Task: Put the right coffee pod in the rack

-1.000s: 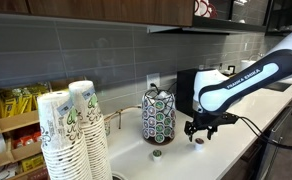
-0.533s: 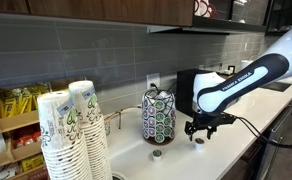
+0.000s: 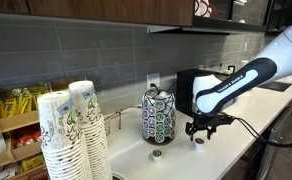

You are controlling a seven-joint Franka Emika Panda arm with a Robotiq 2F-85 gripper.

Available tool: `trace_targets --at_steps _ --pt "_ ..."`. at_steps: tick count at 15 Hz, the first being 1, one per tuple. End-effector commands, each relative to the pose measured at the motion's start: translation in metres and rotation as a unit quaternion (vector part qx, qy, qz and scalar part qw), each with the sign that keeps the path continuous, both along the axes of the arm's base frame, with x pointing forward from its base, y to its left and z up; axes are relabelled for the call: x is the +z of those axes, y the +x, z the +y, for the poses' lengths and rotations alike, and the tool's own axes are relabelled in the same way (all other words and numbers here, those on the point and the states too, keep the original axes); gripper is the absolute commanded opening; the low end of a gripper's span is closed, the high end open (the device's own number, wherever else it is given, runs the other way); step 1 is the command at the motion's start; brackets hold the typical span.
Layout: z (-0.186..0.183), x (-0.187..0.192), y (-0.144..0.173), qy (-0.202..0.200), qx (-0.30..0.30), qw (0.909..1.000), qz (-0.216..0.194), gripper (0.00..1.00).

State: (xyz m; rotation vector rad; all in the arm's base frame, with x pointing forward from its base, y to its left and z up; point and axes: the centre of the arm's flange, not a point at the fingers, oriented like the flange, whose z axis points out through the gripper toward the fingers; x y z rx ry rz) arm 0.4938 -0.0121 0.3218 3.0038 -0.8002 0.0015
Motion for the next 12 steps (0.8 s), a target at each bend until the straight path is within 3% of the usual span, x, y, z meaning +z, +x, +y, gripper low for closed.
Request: trace_targets --at_steps 1,5,7,10,12 --pt "-0.0061 -0.0082 0.0065 -0.006 -0.005 1.0000 0.001 0.93" --pt "-0.0076 -0.0116 0.0088 -0.005 -0.007 0.9999 0.005 0.84" --pt "-0.0078 -0.0128 0.0095 -0.005 -0.007 0.9999 0.006 0.73" --pt "-0.0079 -0.0128 0.0099 -0.004 -0.007 0.9999 0.007 0.39" --pt "-0.0081 -0.0106 0.0100 -0.004 -0.008 0.9999 0.006 0.28"
